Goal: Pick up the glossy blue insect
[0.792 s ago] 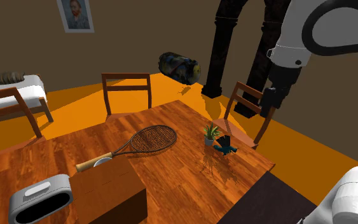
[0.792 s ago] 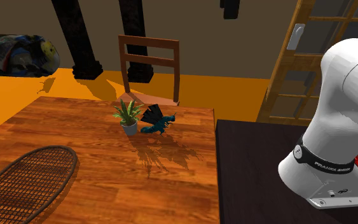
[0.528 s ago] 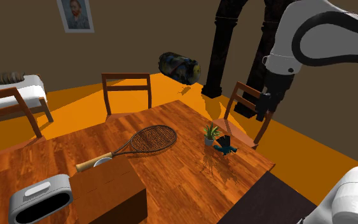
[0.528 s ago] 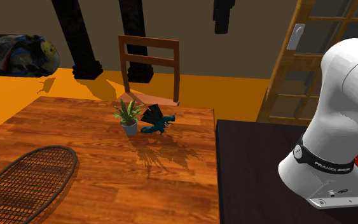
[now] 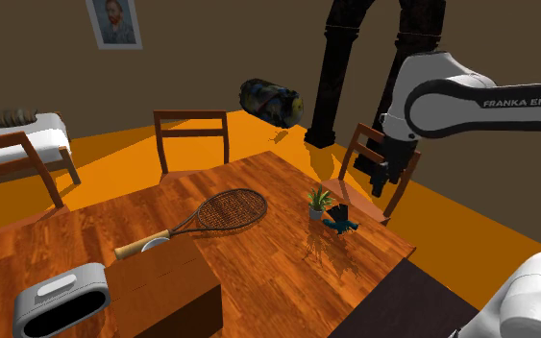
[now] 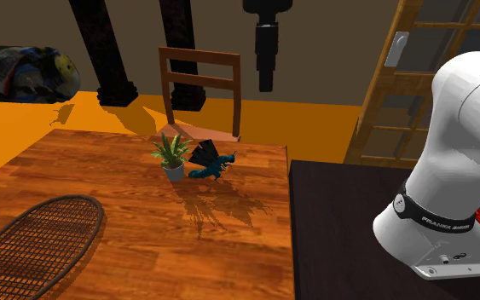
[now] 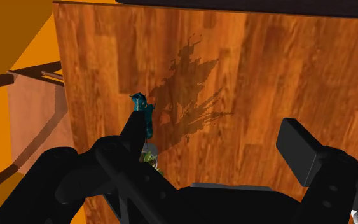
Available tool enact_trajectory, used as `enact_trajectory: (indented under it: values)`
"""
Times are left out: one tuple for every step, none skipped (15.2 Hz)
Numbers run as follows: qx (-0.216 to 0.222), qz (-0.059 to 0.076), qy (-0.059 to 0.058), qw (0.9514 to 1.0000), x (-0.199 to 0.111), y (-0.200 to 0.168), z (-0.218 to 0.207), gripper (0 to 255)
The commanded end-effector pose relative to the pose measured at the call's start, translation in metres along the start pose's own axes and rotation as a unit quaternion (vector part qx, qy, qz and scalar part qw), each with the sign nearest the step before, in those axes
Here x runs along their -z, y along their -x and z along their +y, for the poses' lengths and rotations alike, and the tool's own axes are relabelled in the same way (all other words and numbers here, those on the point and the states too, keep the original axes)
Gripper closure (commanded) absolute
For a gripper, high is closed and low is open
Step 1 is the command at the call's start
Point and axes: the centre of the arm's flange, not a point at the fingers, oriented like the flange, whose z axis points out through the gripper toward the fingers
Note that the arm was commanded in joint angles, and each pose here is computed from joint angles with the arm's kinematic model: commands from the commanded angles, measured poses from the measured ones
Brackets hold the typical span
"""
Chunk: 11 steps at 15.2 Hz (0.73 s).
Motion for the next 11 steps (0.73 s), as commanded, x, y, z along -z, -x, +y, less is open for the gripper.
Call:
enact_trajectory:
  values:
    - [0.001,0.001,0.001,1.0,-0.024,-0.011,0.01,0]
    - [0.001,0.001,0.001,1.0,-0.035,-0.016,0.015,0]
    - [0.001,0.001,0.001,1.0,-0.046,-0.022,0.019,0]
    - [0.002,0.001,0.001,1.0,-0.057,-0.027,0.024,0]
    - [0.002,0.0,0.002,1.0,-0.068,-0.032,0.029,0]
    - [0.002,0.0,0.002,1.0,-0.079,-0.038,0.034,0]
    - [0.002,0.0,0.002,1.0,-0.09,-0.043,0.038,0]
    - [0.003,0.0,0.002,1.0,-0.101,-0.048,0.043,0]
    - [0.003,0.0,0.003,1.0,-0.112,-0.054,0.048,0]
    - [0.003,0.0,0.003,1.0,-0.124,-0.059,0.053,0]
    - [0.003,0.0,0.003,1.0,-0.135,-0.064,0.057,0]
